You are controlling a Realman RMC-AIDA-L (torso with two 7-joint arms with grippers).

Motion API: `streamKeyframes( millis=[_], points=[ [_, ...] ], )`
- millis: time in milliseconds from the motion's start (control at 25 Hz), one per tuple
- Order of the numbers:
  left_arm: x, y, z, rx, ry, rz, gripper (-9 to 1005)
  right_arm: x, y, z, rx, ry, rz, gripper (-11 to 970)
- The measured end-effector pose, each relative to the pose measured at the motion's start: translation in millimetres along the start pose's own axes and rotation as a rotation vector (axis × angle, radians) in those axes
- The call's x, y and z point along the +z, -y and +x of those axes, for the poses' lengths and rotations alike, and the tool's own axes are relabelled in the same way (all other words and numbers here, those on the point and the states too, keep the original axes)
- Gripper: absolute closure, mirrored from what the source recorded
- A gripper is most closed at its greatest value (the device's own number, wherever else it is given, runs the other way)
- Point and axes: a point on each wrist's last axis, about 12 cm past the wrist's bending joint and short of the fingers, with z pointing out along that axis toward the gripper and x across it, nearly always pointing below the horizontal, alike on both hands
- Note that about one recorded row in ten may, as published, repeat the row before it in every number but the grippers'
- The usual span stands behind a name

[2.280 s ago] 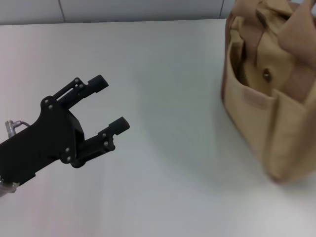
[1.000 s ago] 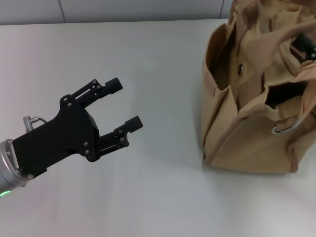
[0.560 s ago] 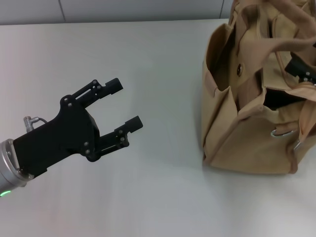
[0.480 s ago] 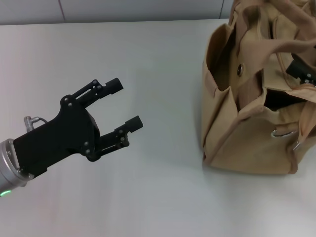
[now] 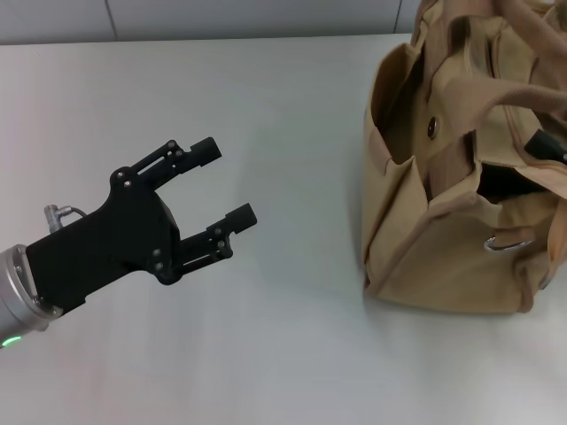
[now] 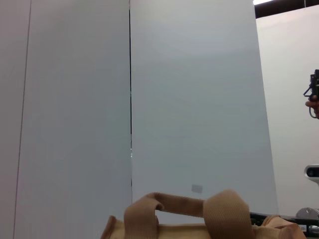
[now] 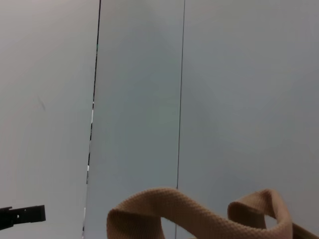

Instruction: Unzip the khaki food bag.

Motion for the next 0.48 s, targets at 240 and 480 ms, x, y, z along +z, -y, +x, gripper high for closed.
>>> streamKeyframes(
  millis=[240, 480],
  points=[
    [1.0, -0.9, 0.0, 0.001, -0.002, 0.001, 209, -3.4, -6.2, 5.9, -0.034, 0.011, 0.011, 165],
    [1.2, -1.0, 0.4, 0.0, -0.005, -0.001, 210, -9.2, -5.5, 9.9, -0.041, 0.037, 0.08, 164]
  ],
)
